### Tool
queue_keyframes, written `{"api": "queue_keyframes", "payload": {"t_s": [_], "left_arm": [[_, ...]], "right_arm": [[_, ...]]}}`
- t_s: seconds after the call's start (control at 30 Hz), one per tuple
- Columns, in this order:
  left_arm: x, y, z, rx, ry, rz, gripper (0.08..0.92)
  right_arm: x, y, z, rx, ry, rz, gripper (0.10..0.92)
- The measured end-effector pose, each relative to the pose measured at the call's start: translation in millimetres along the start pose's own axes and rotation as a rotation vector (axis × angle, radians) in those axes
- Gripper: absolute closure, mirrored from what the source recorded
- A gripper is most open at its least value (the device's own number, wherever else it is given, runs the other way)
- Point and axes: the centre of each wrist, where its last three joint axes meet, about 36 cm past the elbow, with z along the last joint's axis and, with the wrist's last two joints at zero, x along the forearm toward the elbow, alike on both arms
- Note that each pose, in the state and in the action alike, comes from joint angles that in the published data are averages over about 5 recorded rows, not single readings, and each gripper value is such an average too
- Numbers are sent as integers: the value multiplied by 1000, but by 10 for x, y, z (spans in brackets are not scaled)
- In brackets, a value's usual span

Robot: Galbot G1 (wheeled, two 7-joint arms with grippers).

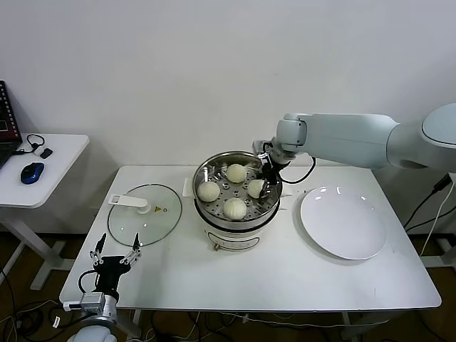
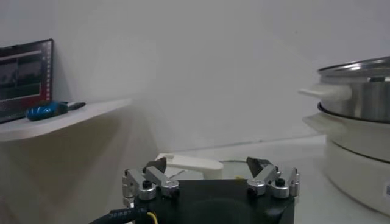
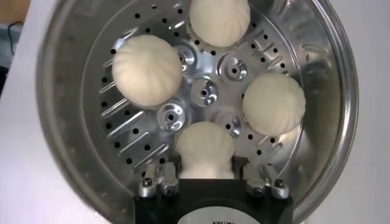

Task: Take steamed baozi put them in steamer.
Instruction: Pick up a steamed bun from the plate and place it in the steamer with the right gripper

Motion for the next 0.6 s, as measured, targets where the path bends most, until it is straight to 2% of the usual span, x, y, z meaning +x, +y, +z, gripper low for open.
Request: {"api": "queue_keyframes", "payload": {"t_s": [0.17, 0.27, 0.6], "left_arm": [[-6, 12, 7, -2, 3, -1, 177], [2, 15, 8, -3, 4, -1, 177], [44, 17, -18, -9, 3, 5, 177]], "right_arm": [[-26, -26, -14, -7, -8, 4, 267], [0, -37, -15, -10, -14, -2, 214], [544, -75, 17, -38, -53, 23, 200]]}}
